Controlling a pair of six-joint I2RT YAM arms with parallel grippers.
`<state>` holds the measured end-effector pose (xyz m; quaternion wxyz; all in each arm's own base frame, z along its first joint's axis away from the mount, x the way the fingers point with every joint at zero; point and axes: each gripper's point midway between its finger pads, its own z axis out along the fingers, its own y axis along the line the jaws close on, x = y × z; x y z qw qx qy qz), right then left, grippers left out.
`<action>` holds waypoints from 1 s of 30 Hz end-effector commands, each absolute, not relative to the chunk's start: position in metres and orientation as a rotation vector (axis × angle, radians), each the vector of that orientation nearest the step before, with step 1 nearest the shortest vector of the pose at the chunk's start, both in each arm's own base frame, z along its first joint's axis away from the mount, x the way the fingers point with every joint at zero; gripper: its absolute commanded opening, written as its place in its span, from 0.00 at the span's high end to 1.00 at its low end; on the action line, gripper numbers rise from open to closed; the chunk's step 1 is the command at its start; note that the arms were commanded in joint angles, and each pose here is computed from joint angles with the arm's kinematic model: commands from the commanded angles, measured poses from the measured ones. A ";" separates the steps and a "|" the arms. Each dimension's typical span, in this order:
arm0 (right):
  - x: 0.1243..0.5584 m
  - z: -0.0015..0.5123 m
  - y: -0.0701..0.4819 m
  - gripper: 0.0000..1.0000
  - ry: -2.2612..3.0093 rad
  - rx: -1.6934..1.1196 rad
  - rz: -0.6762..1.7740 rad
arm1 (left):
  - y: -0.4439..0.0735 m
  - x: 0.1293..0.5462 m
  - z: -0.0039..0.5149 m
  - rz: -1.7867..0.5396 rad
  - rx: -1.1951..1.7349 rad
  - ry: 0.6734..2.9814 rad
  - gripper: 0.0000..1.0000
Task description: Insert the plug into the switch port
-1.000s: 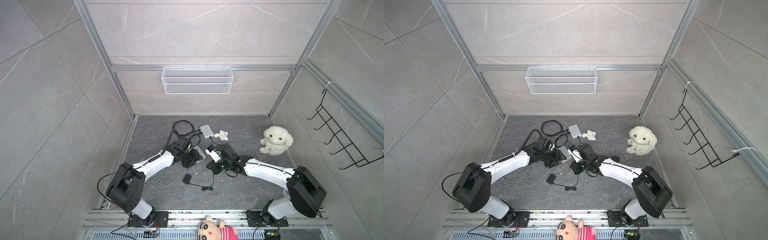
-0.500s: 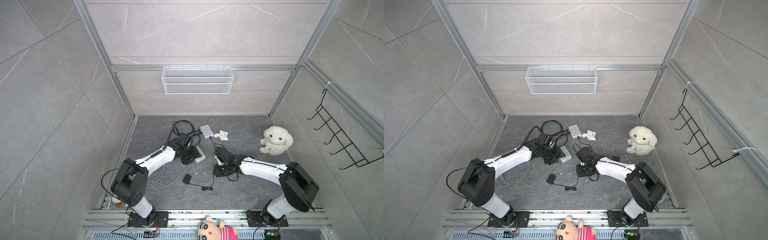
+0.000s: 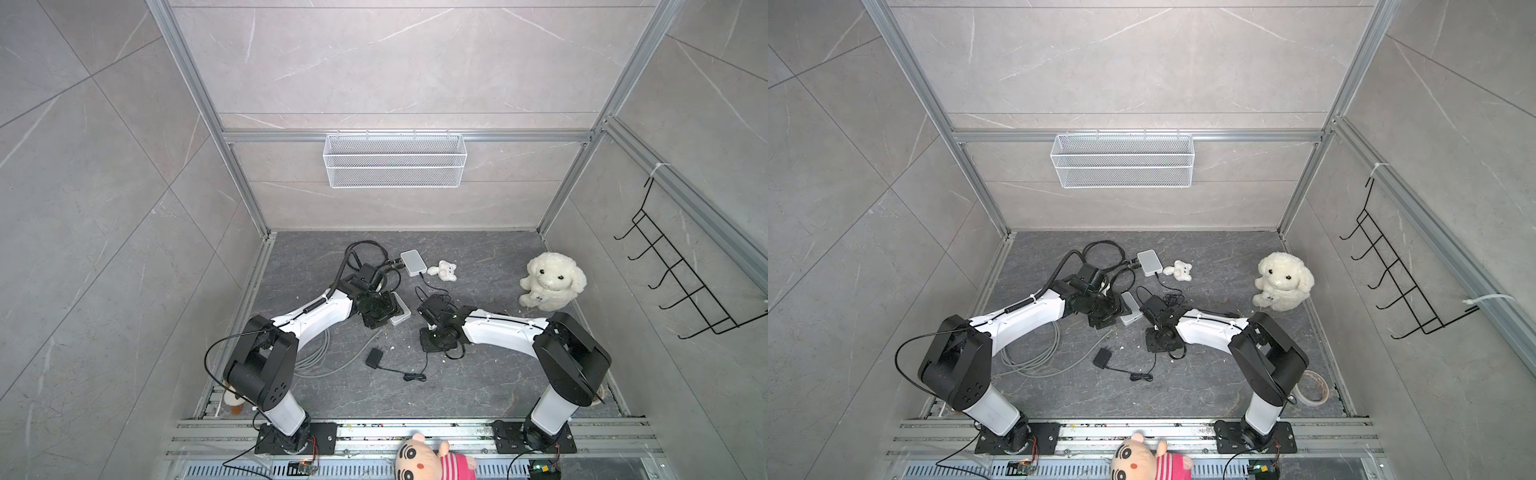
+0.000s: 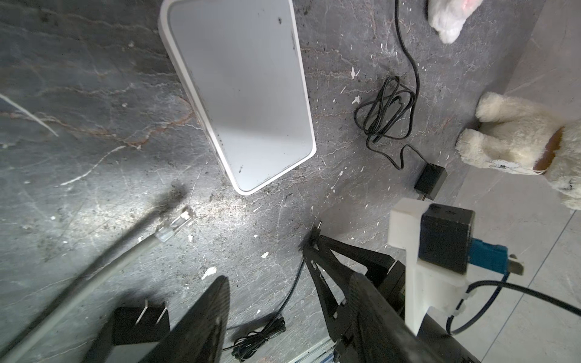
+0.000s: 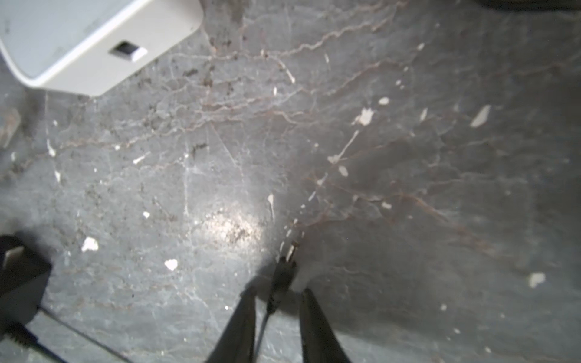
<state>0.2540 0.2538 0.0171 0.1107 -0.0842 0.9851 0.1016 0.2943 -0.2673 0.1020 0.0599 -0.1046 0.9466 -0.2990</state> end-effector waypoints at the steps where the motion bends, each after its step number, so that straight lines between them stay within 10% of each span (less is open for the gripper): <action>1: 0.234 -0.005 0.234 0.81 3.000 -0.310 0.119 | -0.267 0.295 0.112 -0.919 -0.264 2.859 0.37; 10: 0.221 -0.032 0.198 0.94 2.974 -0.501 -0.114 | -0.256 0.291 0.112 -0.887 -0.268 2.861 0.36; 23: 0.246 0.075 0.297 0.95 2.426 -0.788 0.658 | -0.282 0.286 0.100 -1.248 -0.556 2.768 0.36; 30: 0.253 0.058 0.270 0.75 2.619 -0.612 0.481 | -0.273 0.291 0.098 -1.127 -0.551 2.780 0.37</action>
